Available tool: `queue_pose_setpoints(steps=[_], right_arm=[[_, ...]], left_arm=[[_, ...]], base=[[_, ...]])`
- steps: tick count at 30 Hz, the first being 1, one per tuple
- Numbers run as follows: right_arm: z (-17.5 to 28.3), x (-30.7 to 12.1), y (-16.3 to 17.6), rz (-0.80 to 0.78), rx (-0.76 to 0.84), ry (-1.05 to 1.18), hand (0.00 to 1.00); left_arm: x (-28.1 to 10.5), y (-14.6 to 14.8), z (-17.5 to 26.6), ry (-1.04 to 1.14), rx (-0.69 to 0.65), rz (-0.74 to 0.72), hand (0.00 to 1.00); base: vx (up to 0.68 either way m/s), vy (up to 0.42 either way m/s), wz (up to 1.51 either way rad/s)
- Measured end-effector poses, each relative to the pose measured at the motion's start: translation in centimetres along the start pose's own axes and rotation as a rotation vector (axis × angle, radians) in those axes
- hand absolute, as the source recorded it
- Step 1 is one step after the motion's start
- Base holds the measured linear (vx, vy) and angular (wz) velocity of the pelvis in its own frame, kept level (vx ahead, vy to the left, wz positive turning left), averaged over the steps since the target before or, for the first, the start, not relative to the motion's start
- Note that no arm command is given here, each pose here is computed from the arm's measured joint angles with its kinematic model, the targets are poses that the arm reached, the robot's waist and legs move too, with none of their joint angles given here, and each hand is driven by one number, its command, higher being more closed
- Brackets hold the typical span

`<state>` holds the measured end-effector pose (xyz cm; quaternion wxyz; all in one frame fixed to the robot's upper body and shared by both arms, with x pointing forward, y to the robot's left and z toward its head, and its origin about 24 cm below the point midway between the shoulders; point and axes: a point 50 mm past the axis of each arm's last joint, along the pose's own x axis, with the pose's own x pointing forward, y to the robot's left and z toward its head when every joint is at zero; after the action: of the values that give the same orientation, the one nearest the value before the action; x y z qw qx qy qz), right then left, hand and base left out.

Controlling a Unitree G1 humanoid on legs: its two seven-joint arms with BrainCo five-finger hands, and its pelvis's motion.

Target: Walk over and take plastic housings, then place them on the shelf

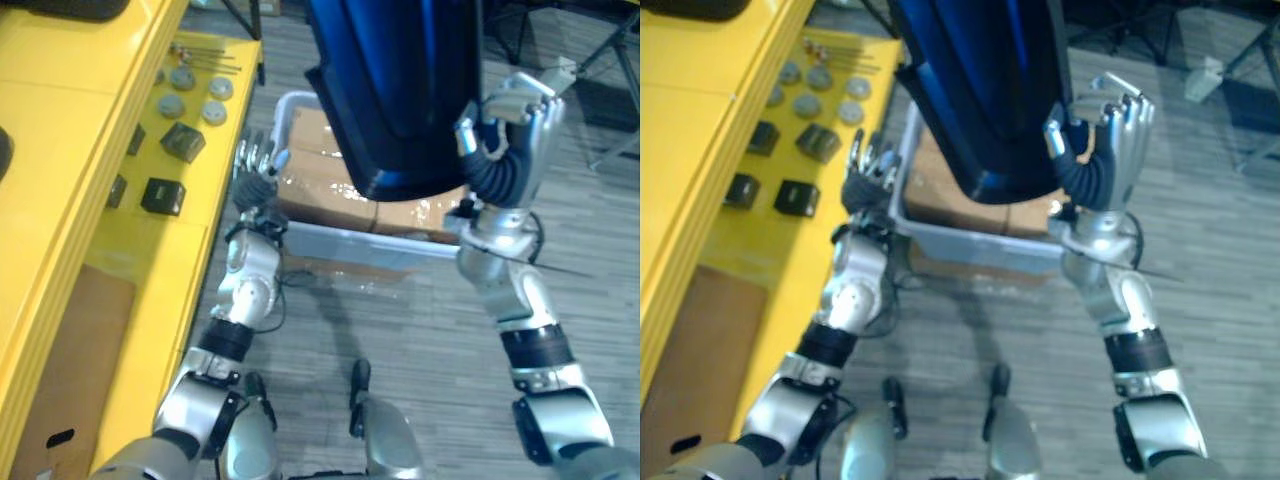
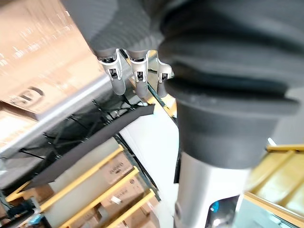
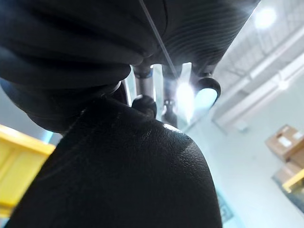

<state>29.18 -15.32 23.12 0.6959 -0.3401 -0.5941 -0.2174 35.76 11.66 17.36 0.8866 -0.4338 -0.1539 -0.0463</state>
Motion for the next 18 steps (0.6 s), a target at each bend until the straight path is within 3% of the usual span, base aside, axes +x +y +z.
queue_pose_setpoints(steps=[9,18], right_arm=[[-0.2,-0.2,0.1,0.010,-0.009,0.014,1.00],[-0.9,-2.3,0.6,0.081,-0.029,0.079,1.00]], left_arm=[[-0.4,0.3,0.2,-0.021,-0.083,-0.024,0.00],[-2.1,0.0,-0.1,-0.018,-0.142,-0.192,0.00]], base=[[0.00,0.002,0.02],[0.01,0.003,0.01]])
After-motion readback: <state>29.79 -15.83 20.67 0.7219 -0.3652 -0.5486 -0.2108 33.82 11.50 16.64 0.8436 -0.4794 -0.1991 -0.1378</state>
